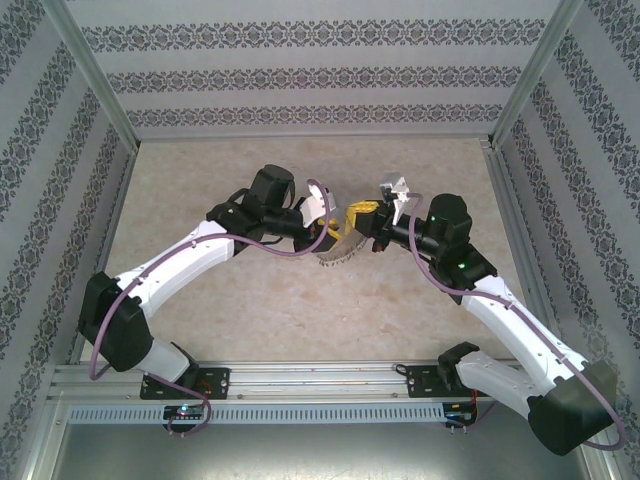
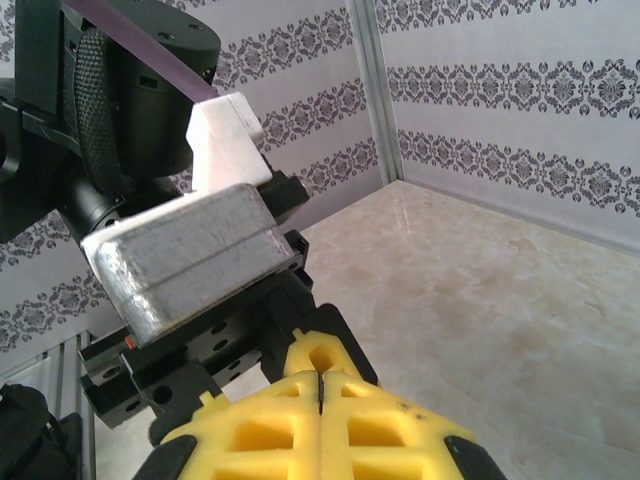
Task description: Put the keys on the keyring
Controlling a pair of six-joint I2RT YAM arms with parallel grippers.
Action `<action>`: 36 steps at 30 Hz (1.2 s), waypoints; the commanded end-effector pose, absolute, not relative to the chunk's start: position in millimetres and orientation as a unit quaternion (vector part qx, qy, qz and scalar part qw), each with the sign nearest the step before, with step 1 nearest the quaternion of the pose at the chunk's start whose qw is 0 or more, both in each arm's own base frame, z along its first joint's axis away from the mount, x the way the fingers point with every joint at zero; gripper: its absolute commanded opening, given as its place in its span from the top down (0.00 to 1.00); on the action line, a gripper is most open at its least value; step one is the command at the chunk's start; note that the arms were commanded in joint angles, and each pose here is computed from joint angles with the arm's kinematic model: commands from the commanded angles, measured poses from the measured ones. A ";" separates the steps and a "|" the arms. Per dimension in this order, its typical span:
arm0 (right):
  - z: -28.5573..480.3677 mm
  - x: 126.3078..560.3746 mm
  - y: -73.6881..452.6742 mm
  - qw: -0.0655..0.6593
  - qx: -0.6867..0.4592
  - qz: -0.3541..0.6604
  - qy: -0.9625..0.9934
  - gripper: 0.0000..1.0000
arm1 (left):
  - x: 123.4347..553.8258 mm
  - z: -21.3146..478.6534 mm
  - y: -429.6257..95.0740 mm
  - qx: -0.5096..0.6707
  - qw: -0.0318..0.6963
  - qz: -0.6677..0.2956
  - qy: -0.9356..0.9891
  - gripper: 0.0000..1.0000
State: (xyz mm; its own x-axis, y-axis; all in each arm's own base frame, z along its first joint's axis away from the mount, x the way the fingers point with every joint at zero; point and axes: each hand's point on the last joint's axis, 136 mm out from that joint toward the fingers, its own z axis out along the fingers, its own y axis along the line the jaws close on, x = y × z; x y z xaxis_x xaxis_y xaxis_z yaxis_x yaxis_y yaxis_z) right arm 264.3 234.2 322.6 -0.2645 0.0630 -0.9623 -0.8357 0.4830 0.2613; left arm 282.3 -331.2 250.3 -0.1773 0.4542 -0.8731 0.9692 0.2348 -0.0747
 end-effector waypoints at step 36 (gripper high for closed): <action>312.1 250.6 215.1 0.555 -0.251 0.416 0.675 1.00 | 298.3 318.5 -333.6 0.438 0.554 -0.326 0.629 1.00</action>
State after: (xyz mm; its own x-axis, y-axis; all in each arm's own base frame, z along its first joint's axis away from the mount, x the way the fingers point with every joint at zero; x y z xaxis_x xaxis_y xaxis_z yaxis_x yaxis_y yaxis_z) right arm 250.9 220.9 313.3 -0.2539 0.1018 -0.9619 -0.8140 0.5146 0.2693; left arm 295.6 -337.5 273.0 -0.0804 0.3025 -0.9498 0.9325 0.3594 0.0356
